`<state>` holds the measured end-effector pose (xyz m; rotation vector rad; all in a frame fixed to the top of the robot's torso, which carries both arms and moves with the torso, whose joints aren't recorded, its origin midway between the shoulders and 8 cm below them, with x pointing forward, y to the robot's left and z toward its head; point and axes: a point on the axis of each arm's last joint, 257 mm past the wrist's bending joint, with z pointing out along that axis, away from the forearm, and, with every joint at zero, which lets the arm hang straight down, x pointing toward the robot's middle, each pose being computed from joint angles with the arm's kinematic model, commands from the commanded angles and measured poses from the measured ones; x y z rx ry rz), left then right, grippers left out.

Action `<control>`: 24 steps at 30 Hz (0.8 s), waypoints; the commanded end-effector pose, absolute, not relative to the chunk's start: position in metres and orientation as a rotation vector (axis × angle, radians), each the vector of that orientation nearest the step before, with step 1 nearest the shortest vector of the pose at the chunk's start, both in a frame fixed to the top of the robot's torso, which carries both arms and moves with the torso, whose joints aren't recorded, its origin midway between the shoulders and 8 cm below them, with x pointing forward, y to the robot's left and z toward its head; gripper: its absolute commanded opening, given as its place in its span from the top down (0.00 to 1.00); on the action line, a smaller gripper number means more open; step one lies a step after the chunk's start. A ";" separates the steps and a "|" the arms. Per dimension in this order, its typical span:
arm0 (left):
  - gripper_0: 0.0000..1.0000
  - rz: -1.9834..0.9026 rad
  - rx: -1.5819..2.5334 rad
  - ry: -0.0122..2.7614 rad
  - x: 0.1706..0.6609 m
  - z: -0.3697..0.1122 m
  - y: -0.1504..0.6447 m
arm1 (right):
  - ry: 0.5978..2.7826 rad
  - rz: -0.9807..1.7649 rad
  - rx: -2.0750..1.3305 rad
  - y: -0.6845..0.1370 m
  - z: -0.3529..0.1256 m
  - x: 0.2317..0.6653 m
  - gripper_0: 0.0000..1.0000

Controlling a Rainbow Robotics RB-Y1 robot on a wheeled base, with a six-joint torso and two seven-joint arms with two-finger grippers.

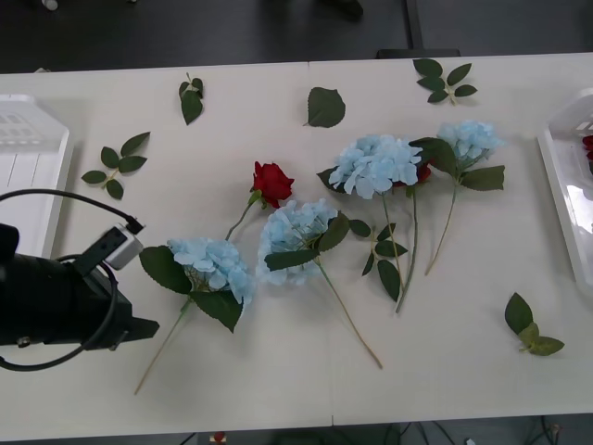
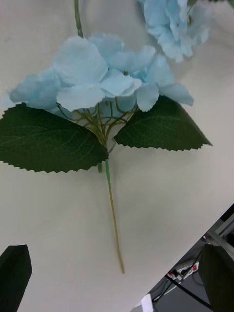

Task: Place the red flowers into the right box and the blue flowers into the left box. If a person shows an open palm, hand one flower to the person first, then continue sorting.

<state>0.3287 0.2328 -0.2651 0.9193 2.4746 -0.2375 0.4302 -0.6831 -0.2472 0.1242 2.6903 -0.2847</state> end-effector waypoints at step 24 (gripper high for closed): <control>0.00 -0.028 0.999 2.476 0.378 -0.340 0.207 | 2.764 -0.275 -0.070 -0.648 -0.272 0.437 0.05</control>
